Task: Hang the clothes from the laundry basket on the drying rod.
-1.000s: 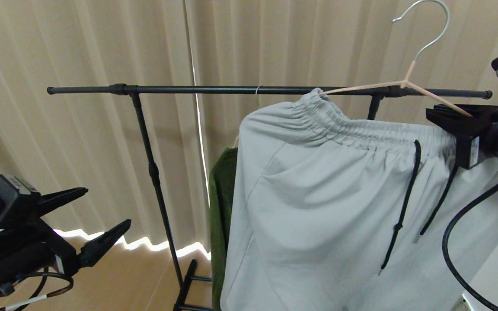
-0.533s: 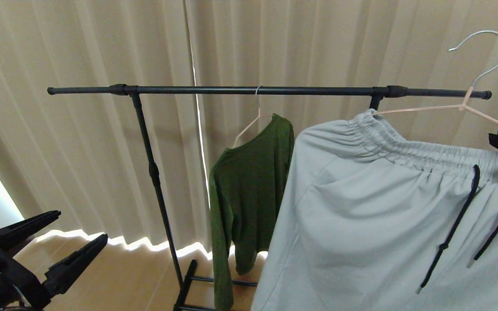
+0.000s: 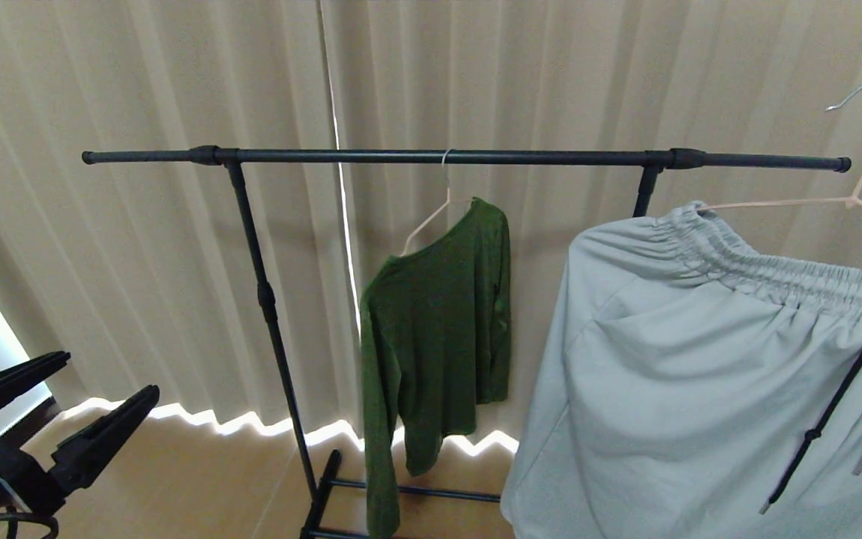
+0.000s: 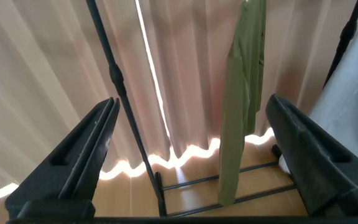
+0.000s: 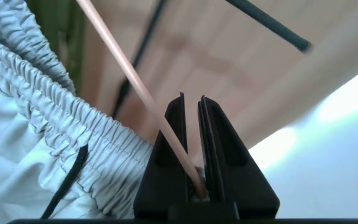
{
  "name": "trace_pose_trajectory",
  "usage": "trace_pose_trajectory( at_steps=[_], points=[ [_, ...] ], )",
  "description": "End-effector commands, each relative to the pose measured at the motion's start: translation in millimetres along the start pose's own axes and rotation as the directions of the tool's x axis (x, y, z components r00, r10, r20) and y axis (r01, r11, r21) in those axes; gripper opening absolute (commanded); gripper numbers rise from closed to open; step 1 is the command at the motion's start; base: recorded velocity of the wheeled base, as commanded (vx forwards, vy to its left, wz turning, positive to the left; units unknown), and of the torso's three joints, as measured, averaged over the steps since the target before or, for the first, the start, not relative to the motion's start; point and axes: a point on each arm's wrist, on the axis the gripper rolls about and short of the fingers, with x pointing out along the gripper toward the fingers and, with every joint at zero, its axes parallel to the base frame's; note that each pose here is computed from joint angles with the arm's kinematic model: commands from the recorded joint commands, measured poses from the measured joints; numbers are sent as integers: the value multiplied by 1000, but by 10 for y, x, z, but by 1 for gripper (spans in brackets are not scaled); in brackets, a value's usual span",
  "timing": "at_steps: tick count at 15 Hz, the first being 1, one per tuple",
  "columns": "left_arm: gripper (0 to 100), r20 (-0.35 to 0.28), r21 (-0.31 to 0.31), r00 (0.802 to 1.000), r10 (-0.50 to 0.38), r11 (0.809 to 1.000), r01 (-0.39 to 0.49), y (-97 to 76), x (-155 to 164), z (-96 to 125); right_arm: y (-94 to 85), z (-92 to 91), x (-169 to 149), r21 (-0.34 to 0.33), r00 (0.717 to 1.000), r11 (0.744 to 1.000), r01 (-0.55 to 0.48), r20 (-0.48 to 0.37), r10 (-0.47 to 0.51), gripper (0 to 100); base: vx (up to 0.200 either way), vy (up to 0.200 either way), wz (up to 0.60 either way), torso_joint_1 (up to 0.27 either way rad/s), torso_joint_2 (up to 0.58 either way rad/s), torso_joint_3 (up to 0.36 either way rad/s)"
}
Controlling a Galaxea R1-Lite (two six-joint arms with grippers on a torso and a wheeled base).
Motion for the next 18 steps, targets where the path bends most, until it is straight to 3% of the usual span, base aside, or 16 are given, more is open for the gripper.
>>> trace_pose_trajectory(
  at_steps=[1,9,18],
  points=[
    [100,18,5,1000,-12,1000,12,-27,-39,10,10,-40,18,-2,1000,1000,3,-19,-3,0,0,0,0,0,0,0],
    [100,28,8,1000,-12,1000,12,-26,-40,34,34,-70,64,-7,999,1000,-6,-40,6,0,0,0,0,0,0,0],
    [100,45,16,999,-11,1000,11,-46,-91,41,59,-114,83,-8,998,1000,-14,-56,14,0,200,0,0,3,3,4]
  ],
)
